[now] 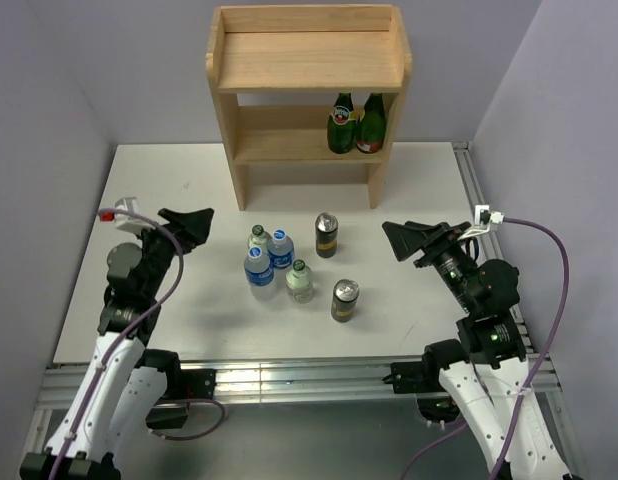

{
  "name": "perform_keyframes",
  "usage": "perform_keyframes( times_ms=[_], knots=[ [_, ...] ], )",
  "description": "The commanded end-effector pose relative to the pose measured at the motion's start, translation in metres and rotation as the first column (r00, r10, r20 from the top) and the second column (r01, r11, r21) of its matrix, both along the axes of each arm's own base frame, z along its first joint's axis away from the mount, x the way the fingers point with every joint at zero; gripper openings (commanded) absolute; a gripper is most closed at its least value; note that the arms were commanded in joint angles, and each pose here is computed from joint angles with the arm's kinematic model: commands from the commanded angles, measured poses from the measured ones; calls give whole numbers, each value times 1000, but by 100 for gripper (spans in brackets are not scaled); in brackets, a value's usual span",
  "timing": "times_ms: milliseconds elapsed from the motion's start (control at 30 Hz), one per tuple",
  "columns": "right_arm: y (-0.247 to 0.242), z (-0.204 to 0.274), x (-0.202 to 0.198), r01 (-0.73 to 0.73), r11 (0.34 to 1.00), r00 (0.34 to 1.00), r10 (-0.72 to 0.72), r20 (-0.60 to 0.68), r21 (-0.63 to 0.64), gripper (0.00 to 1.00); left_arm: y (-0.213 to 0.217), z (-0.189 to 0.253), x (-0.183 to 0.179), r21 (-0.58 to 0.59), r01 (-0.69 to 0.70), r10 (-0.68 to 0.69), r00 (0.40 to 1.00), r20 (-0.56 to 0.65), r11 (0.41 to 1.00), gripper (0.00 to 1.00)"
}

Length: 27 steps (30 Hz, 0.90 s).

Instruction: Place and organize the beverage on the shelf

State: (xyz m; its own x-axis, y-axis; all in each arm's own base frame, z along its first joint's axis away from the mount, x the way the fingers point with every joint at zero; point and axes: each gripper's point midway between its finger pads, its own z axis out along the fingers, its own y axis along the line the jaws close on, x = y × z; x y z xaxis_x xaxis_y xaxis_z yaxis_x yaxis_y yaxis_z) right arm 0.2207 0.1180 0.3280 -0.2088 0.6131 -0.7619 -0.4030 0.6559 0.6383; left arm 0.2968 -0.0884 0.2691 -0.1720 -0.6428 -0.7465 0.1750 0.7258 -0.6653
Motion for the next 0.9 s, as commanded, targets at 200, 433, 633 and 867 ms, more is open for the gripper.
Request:
perform_keyframes(
  times_ms=[200,433,633,867],
  knots=[
    [44,-5,-32,-318,935,948,316,39,159,100,22,-14,-12,-16,-129,129,992,15,992,99],
    [33,-55,-31,-222,966,967,236,-95,135,100,51,-55,-14,34,-306,307,950,-52,952,99],
    [-28,-85,-39,135,991,969,-130,-209,8,100,61,-96,-6,132,-346,361,924,-123,929,97],
    [-37,-120,-42,172,981,901,-194,-388,-90,100,68,-116,-6,145,-385,405,901,-156,911,97]
  ],
)
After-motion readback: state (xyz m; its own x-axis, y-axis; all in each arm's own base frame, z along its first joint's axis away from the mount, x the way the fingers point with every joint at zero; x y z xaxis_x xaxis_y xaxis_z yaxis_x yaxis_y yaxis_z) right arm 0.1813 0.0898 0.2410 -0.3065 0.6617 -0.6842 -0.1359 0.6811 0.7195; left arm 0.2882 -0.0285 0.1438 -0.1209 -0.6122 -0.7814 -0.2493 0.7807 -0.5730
